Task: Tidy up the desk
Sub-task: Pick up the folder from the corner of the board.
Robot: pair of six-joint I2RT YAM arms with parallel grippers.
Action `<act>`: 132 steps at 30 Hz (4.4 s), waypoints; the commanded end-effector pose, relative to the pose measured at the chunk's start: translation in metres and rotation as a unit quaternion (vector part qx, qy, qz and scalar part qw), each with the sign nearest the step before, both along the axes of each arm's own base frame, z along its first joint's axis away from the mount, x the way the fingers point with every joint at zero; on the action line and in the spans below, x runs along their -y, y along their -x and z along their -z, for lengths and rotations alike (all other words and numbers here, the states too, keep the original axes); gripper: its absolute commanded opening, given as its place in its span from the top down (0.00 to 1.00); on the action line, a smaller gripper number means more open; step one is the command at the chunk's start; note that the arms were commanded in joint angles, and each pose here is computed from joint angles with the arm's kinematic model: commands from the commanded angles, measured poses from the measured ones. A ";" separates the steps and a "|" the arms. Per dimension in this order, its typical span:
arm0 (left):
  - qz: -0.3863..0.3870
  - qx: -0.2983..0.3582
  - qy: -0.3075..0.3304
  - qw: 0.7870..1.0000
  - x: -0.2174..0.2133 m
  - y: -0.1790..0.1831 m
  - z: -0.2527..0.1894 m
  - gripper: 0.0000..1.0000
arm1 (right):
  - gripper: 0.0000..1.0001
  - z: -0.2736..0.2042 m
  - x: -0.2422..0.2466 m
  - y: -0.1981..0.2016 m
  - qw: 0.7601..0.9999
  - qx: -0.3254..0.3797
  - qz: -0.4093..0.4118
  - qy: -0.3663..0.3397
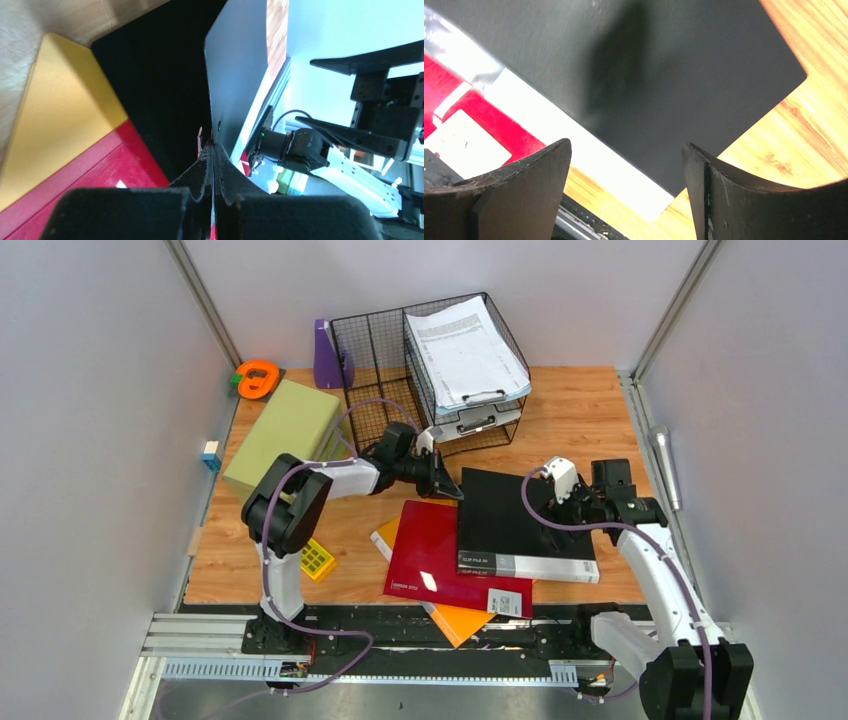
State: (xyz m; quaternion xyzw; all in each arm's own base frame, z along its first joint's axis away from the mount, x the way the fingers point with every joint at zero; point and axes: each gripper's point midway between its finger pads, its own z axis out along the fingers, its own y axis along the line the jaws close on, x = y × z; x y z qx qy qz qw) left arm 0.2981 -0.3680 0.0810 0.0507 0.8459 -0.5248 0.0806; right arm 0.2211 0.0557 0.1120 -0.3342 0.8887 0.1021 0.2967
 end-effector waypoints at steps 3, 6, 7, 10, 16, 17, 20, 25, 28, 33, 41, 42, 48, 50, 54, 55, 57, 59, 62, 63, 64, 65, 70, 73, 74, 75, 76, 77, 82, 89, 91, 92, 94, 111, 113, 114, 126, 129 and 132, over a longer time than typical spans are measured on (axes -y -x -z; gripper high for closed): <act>-0.014 0.078 0.014 0.997 -0.026 -0.028 -0.057 1.00 | 0.18 -0.015 -0.017 0.019 0.997 0.020 -0.073 -0.029; -0.023 0.093 0.016 0.995 -0.036 -0.039 -0.073 1.00 | 0.18 -0.010 -0.024 0.025 0.995 0.028 -0.092 -0.025; -0.023 0.096 0.015 0.995 -0.039 -0.043 -0.077 1.00 | 0.18 -0.008 -0.025 0.025 0.995 0.033 -0.096 -0.016; -0.019 0.097 0.012 0.995 -0.042 -0.046 -0.083 1.00 | 0.18 0.002 -0.021 0.024 0.993 0.046 -0.109 0.017; 0.001 0.086 0.011 0.996 -0.039 -0.052 -0.088 1.00 | 0.19 0.026 -0.017 0.014 0.980 0.091 -0.144 0.103; 0.003 0.086 0.012 0.996 -0.038 -0.054 -0.089 1.00 | 0.19 0.029 -0.015 0.011 0.976 0.103 -0.146 0.121; 0.007 0.081 0.015 0.997 -0.037 -0.053 -0.090 1.00 | 0.20 0.039 -0.015 0.003 0.966 0.135 -0.158 0.155; 0.011 0.064 0.015 0.998 -0.036 -0.051 -0.093 1.00 | 0.21 0.038 -0.027 -0.008 0.954 0.185 -0.170 0.163; 0.014 0.042 0.017 0.999 -0.033 -0.052 -0.095 1.00 | 0.21 0.032 -0.039 -0.010 0.951 0.205 -0.179 0.149; 0.018 0.005 0.029 0.999 -0.029 -0.051 -0.096 1.00 | 0.21 0.032 -0.064 -0.005 0.946 0.210 -0.211 0.129; 0.024 -0.036 0.048 0.998 -0.022 -0.053 -0.100 1.00 | 0.23 0.036 -0.096 -0.003 0.936 0.226 -0.248 0.109; 0.024 -0.038 0.049 0.998 -0.022 -0.055 -0.100 1.00 | 0.23 0.036 -0.100 -0.003 0.935 0.228 -0.250 0.105; 0.022 -0.069 0.076 0.994 -0.016 -0.056 -0.103 1.00 | 0.23 0.044 -0.103 -0.004 0.922 0.256 -0.255 0.139; 0.026 -0.077 0.084 0.993 -0.015 -0.055 -0.103 1.00 | 0.22 0.046 -0.105 -0.003 0.918 0.261 -0.261 0.144; 0.024 -0.091 0.098 0.991 -0.014 -0.054 -0.103 1.00 | 0.22 0.053 -0.102 -0.009 0.911 0.274 -0.254 0.176; 0.024 -0.095 0.098 0.990 -0.014 -0.052 -0.101 1.00 | 0.23 0.053 -0.101 -0.013 0.908 0.282 -0.246 0.187; 0.024 -0.095 0.099 0.990 -0.015 -0.049 -0.101 1.00 | 0.26 0.050 -0.096 -0.022 0.904 0.300 -0.225 0.206; 0.024 -0.096 0.098 0.990 -0.017 -0.046 -0.101 1.00 | 0.28 0.040 -0.094 -0.032 0.897 0.327 -0.203 0.216; 0.026 -0.093 0.095 0.991 -0.019 -0.042 -0.100 1.00 | 0.37 0.023 -0.091 -0.042 0.888 0.360 -0.175 0.225; 0.027 -0.092 0.094 0.991 -0.020 -0.041 -0.101 1.00 | 0.42 0.014 -0.091 -0.044 0.886 0.372 -0.166 0.223; 0.030 -0.087 0.093 0.991 -0.021 -0.039 -0.102 1.00 | 0.47 0.007 -0.091 -0.046 0.884 0.381 -0.159 0.220; 0.034 -0.083 0.088 0.992 -0.022 -0.037 -0.099 1.00 | 0.53 -0.001 -0.090 -0.047 0.883 0.390 -0.151 0.215; 0.060 -0.038 0.056 0.996 -0.030 -0.029 -0.098 1.00 | 0.76 -0.026 -0.086 -0.047 0.878 0.413 -0.136 0.200; 0.079 0.010 0.032 0.996 -0.039 -0.024 -0.101 0.94 | 0.91 -0.037 -0.088 -0.045 0.879 0.419 -0.139 0.182; 0.082 0.021 0.027 0.996 -0.041 -0.024 -0.103 0.91 | 0.96 -0.044 -0.089 -0.045 0.879 0.423 -0.136 0.173; 0.091 0.047 0.015 0.995 -0.045 -0.023 -0.106 0.85 | 1.00 -0.050 -0.090 -0.044 0.880 0.425 -0.134 0.165; 0.103 0.061 0.002 0.993 -0.050 -0.019 -0.105 0.82 | 1.00 -0.059 -0.090 -0.044 0.880 0.430 -0.131 0.153; 0.102 0.086 -0.007 0.991 -0.052 -0.022 -0.113 0.75 | 1.00 -0.064 -0.089 -0.044 0.882 0.430 -0.130 0.147; 0.128 0.178 -0.090 0.971 -0.081 -0.019 -0.126 0.43 | 1.00 -0.107 -0.092 -0.041 0.880 0.446 -0.128 0.100; 0.095 0.318 -0.218 0.918 -0.136 -0.033 -0.178 0.26 | 1.00 -0.183 -0.124 -0.019 0.874 0.449 -0.180 -0.045; 0.061 0.357 -0.253 0.897 -0.156 -0.041 -0.195 0.20 | 1.00 -0.200 -0.134 -0.013 0.873 0.441 -0.195 -0.075; 0.033 0.379 -0.279 0.882 -0.170 -0.046 -0.206 0.14 | 1.00 -0.211 -0.139 -0.011 0.871 0.438 -0.199 -0.094; -0.007 0.409 -0.315 0.856 -0.190 -0.055 -0.223 0.03 | 1.00 -0.230 -0.148 -0.012 0.870 0.435 -0.198 -0.120; -0.357 0.418 -0.367 0.751 -0.334 -0.095 -0.359 0.00 | 1.00 -0.345 -0.216 -0.082 0.893 0.345 -0.072 -0.280; -0.390 0.407 -0.355 0.746 -0.354 -0.099 -0.371 0.00 | 1.00 -0.347 -0.225 -0.086 0.893 0.333 -0.072 -0.294; -0.402 0.401 -0.357 0.742 -0.367 -0.102 -0.371 0.00 | 1.00 -0.348 -0.229 -0.089 0.893 0.328 -0.073 -0.299; -0.422 0.400 -0.409 0.703 -0.398 -0.105 -0.355 0.00 | 0.85 -0.387 -0.282 -0.141 0.863 0.324 -0.062 -0.381; -0.410 0.404 -0.399 0.713 -0.392 -0.107 -0.350 0.00 | 0.99 -0.383 -0.292 -0.157 0.862 0.330 -0.060 -0.379; -0.391 0.411 -0.377 0.732 -0.379 -0.109 -0.346 0.00 | 1.00 -0.375 -0.292 -0.182 0.862 0.351 -0.025 -0.364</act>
